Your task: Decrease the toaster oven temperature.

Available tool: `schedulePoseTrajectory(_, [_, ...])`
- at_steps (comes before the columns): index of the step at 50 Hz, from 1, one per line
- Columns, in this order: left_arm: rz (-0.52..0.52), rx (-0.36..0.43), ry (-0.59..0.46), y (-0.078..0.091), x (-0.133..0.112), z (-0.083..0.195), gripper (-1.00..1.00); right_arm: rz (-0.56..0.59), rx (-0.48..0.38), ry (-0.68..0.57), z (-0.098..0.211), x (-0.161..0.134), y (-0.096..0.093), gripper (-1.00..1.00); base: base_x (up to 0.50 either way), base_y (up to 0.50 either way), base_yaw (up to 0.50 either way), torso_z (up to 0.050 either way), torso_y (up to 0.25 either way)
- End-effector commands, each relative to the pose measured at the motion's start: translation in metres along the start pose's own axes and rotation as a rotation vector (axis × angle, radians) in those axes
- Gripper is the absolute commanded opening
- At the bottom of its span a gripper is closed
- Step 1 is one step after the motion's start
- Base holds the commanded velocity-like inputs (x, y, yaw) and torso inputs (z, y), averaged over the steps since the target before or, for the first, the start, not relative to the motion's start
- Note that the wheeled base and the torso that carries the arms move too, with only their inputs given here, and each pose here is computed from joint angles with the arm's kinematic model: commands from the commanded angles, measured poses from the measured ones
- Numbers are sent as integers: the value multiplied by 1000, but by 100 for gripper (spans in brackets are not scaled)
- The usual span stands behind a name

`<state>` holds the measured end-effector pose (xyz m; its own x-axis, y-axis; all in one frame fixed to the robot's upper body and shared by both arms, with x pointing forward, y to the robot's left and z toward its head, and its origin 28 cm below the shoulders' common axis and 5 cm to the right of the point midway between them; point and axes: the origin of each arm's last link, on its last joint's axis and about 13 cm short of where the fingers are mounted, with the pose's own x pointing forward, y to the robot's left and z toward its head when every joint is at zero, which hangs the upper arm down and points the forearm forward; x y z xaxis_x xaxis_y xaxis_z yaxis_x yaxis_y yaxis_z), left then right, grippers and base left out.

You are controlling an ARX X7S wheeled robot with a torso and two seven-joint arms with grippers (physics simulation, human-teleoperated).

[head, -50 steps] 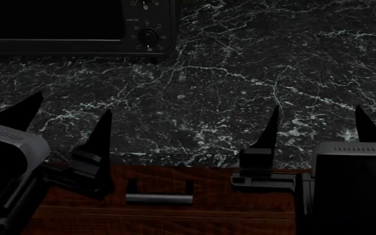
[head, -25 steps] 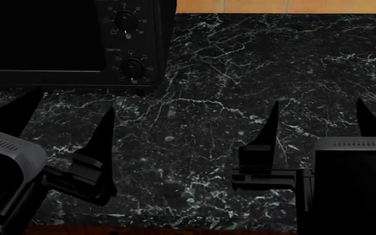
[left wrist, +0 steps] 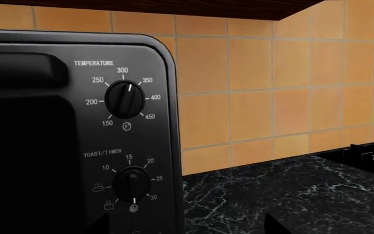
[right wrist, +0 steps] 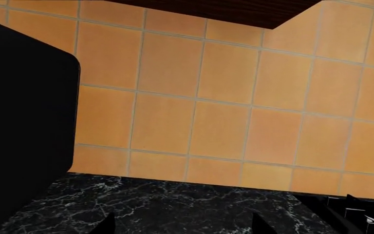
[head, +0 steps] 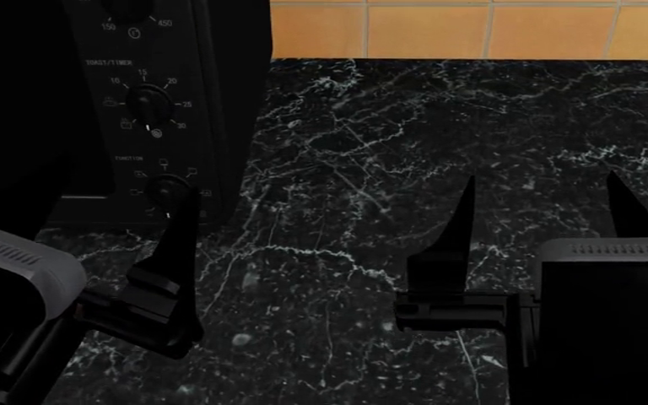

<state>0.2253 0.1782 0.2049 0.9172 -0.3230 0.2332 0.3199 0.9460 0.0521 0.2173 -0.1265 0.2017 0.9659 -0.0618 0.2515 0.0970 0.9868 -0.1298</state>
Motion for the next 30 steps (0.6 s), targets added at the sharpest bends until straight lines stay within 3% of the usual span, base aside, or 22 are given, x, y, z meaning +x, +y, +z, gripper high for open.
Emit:
schedulePoseTrajectory(1, [5, -1, 12, 0, -2, -1, 100, 8, -5, -6, 0, -1, 1, 100, 0, 0, 0, 0, 0])
schedulePoseTrajectory(15, [32, 23, 21, 2, -1, 0, 100, 15, -14, -4, -1, 1, 3, 100, 0, 0, 0, 0, 0])
schedulePoseTrajectory(24, [63, 19, -2, -3, -11, 21, 100, 19, -9, -4, -2, 0, 3, 100, 0, 0, 0, 0, 0])
schedulePoseTrajectory(25, [21, -17, -9, -4, -12, 24, 100, 19, -9, -4, -2, 0, 3, 100, 0, 0, 0, 0, 0])
schedulePoseTrajectory(30, [63, 27, -12, -2, -2, 36, 100, 19, -2, -3, -4, -1, 3, 100, 0, 0, 0, 0, 0])
